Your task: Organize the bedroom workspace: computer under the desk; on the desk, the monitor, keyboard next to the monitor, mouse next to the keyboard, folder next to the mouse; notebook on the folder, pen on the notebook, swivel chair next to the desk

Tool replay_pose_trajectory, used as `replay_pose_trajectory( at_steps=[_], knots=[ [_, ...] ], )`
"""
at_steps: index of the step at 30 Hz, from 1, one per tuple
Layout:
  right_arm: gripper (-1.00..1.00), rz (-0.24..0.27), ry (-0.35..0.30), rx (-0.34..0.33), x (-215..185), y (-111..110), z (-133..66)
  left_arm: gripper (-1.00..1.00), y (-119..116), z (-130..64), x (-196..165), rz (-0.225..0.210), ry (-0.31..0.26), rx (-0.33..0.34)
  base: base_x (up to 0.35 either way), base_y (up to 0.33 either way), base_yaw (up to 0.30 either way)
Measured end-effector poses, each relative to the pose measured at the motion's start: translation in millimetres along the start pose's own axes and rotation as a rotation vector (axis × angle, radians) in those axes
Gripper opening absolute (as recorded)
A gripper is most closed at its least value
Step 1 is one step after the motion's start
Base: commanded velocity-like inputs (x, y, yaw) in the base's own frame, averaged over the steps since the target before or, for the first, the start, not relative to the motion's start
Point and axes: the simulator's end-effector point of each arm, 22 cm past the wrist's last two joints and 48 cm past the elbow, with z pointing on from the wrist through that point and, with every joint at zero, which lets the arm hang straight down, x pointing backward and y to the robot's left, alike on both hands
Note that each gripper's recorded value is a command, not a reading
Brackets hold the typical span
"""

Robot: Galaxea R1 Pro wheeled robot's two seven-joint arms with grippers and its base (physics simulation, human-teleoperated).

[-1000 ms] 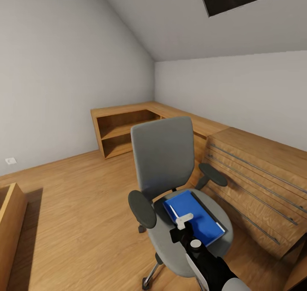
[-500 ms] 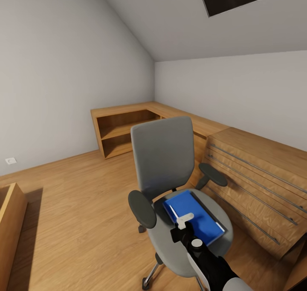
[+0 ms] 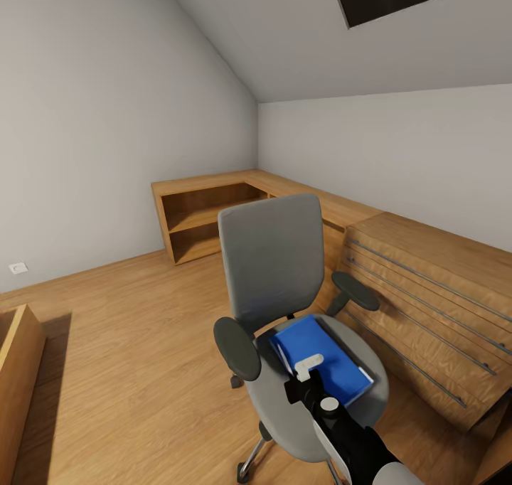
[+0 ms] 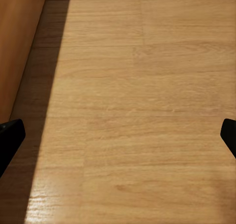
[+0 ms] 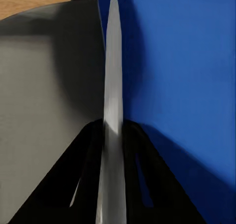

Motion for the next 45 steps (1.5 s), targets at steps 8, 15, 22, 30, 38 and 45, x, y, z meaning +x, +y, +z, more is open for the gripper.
replay_pose_trajectory(
  at_steps=[8, 15, 22, 30, 38, 45],
  knots=[
    [-1.0, 0.001, 0.0, -0.002, 0, 1, 0.0, 1.0, 0, 0.0, 0, 0.0, 0.0, 0.0, 0.0, 0.0, 0.0],
    [-1.0, 0.001, 0.015, 0.002, 2, -1, -2.6, 1.0, -1, -3.0, -5, 0.0, -0.001, 0.001, 0.0, 0.0, 0.0],
    [-1.0, 0.008, 0.039, 0.011, 3, -8, -9.3, 1.0, 0, -9.9, -17, -0.001, 0.0, -0.001, 0.0, 0.0, 0.0],
    [-1.0, 0.008, -0.117, 0.039, -83, -32, -25.9, 1.0, -1, -18.0, -30, 0.0, 0.001, -0.001, 0.0, 0.0, 0.0],
    [-1.0, 0.091, -0.15, 0.054, -118, -61, -55.8, 1.0, 0, -26.8, -38, 0.007, 0.014, -0.004, 0.0, 0.0, 0.0],
    [-1.0, 0.331, -0.07, 0.147, -119, -138, -77.6, 1.0, 2, -36.2, -35, 0.024, 0.044, -0.006, 0.0, 0.0, 0.0]
  ],
)
